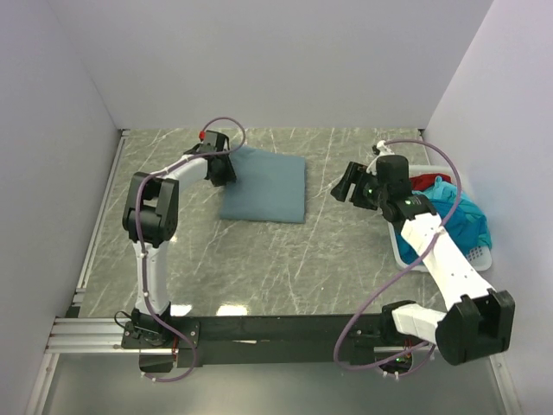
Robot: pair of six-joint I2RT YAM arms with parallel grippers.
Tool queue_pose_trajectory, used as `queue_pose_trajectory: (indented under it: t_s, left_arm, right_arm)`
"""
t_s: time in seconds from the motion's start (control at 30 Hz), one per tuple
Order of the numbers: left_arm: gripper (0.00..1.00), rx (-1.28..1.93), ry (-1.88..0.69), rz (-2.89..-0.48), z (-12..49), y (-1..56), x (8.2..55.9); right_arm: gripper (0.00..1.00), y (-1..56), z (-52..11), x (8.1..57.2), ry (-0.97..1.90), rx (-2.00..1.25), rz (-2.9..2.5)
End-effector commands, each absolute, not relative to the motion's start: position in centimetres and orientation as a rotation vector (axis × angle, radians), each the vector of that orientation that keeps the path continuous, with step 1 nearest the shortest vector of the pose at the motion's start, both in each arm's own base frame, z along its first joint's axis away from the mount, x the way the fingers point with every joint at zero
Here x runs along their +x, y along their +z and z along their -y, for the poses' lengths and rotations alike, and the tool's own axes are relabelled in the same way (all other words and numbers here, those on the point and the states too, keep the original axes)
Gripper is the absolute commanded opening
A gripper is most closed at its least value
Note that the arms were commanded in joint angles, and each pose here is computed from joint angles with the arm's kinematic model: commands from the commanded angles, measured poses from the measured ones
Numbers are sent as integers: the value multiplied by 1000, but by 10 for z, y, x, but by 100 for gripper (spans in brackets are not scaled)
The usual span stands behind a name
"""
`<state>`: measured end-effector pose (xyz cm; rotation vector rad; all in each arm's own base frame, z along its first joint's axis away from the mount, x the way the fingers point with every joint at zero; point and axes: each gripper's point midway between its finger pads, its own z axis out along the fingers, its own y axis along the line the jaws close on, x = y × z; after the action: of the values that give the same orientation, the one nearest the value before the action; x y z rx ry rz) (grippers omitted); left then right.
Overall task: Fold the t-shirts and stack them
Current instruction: Neatly place the folded tshirt to the corner
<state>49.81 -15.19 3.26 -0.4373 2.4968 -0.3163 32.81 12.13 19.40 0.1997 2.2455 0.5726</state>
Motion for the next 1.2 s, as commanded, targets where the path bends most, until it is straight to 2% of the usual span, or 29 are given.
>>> queue_pose_trajectory:
  t_s: [0.0,0.1,0.2,0.23,0.63,0.73,1.03,1.17]
  left_arm:
    - [38,-409,-265,-2507,157,26,504]
    - [27,-400,-253,-2509,157,25,507]
    - [5,-392,-246,-2507,157,28,509]
    - [1,-386,-240,-2502,156,30,510]
    - [1,-353,-29,-2460,118,52,492]
    - [1,-335,-55,-2488,110,51,483]
    - [1,-458,143,-2522,41,48,421]
    - [1,-548,238,-2491,4,52,412]
  right_arm:
    - [79,198,-107,320,493,190,-2219]
    - [79,200,-101,314,462,183,-2198]
    - [79,201,-96,310,440,173,-2179]
    - [79,200,-94,308,428,174,-2173]
    - [78,190,-87,306,380,186,-2182]
    - [78,188,-88,306,387,180,-2186]
    - [78,185,-91,309,401,172,-2188]
    - [78,184,-96,312,431,158,-2200]
